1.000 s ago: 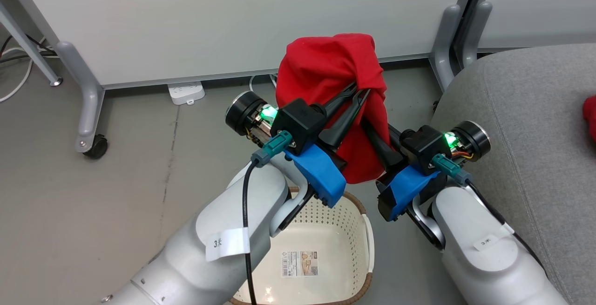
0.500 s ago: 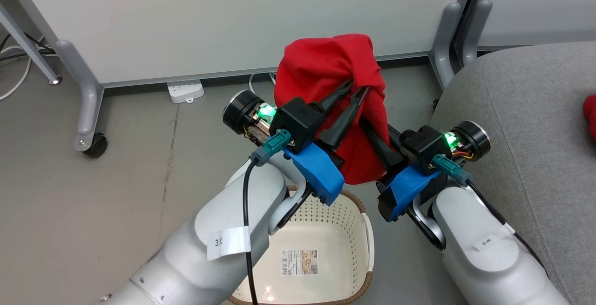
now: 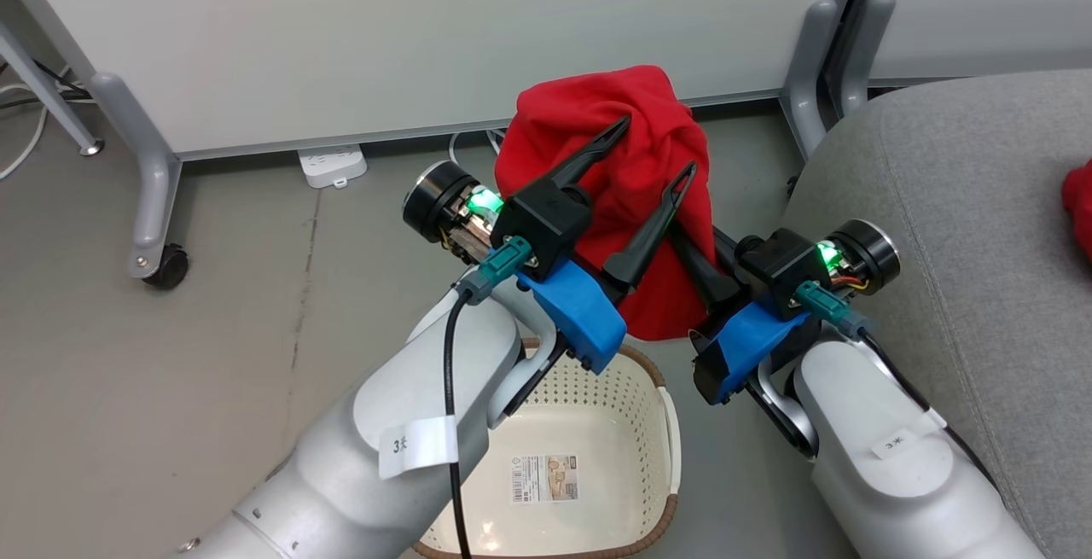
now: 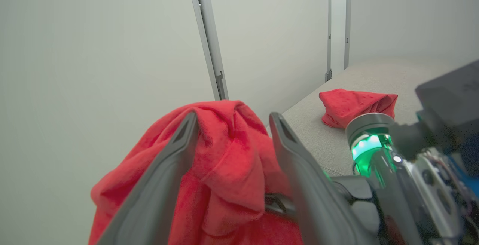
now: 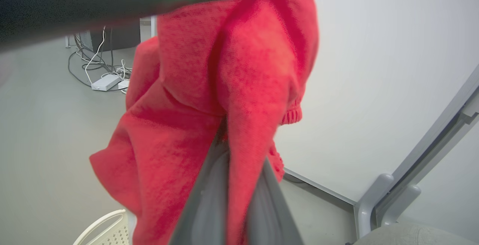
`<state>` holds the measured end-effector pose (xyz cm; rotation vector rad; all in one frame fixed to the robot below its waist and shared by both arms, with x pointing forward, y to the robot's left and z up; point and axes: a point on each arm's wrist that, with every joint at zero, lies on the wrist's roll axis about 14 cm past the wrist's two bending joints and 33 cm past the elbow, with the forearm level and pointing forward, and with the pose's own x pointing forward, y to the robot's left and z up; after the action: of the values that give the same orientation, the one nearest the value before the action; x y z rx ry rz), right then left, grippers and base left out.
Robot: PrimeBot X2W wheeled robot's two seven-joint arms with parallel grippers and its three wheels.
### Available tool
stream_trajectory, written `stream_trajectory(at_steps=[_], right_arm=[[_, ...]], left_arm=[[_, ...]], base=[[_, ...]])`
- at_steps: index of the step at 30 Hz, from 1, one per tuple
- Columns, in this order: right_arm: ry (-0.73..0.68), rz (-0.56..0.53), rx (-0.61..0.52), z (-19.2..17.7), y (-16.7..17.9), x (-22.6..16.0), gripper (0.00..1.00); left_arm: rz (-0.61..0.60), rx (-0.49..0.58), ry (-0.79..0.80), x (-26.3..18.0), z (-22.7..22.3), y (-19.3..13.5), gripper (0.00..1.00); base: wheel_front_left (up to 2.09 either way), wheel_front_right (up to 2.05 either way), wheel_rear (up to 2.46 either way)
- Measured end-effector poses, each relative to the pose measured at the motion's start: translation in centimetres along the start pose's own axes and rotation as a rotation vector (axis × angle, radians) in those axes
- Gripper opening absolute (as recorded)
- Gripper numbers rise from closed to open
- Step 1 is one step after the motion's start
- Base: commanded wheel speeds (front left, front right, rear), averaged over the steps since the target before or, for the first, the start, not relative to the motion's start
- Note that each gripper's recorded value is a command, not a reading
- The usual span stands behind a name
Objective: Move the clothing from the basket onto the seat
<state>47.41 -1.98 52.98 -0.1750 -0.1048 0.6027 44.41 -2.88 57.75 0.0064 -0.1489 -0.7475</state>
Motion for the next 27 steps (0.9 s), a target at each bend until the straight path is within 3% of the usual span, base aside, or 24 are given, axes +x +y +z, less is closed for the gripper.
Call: stream_trajectory(at_steps=[9, 27], right_arm=[[-0.007, -0.068, 0.016, -0.1, -2.2, -0.9, 0.0], [0.024, -0.369, 0.062, -2.4, -11.1, -6.7, 0.0]], left_arm=[[-0.027, -0.002, 0.02, 0.7, -1.2, -0.5, 1.0], [-0.187, -0.059, 0.076, 3.9, -5.4, -4.5, 1.0]], base=[[0.0, 0.0, 0.0], [0.0, 0.0, 0.0]])
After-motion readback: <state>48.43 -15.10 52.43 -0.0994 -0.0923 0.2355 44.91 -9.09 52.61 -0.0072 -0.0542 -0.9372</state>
